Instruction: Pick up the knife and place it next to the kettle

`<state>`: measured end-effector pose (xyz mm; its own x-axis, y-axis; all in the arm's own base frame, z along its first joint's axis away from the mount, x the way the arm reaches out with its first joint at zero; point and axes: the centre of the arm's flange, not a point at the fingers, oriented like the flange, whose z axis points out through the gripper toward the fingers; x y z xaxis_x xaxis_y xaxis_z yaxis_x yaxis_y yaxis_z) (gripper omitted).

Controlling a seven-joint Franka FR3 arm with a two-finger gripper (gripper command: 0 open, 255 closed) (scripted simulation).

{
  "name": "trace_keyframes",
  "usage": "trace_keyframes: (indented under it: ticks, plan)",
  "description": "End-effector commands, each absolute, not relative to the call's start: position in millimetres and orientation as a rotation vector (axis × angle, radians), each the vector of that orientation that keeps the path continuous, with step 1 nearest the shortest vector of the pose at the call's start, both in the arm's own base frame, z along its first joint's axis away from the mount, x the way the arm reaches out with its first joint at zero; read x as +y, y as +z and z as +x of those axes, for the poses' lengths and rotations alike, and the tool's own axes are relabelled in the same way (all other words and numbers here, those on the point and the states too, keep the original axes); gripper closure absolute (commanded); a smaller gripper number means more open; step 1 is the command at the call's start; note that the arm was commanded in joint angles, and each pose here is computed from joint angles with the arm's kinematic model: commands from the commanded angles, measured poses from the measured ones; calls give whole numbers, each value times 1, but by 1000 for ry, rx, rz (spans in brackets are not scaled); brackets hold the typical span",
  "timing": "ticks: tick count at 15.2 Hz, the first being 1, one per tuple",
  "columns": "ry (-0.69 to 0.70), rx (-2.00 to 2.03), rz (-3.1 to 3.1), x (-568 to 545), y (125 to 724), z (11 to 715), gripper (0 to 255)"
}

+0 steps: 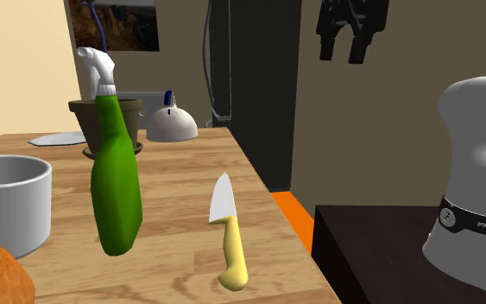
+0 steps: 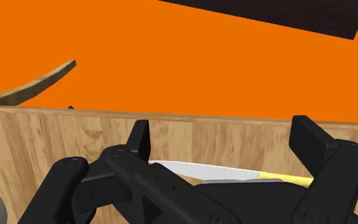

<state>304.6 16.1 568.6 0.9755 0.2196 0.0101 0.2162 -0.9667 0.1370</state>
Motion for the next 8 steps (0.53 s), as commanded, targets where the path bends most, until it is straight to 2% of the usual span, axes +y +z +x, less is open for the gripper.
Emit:
trace_keyframes:
  ticks: [1, 8]
  plan:
    - [38, 331, 2988, 16, 569, 305, 0]
    - [113, -319, 3006, 79, 506, 323, 0]
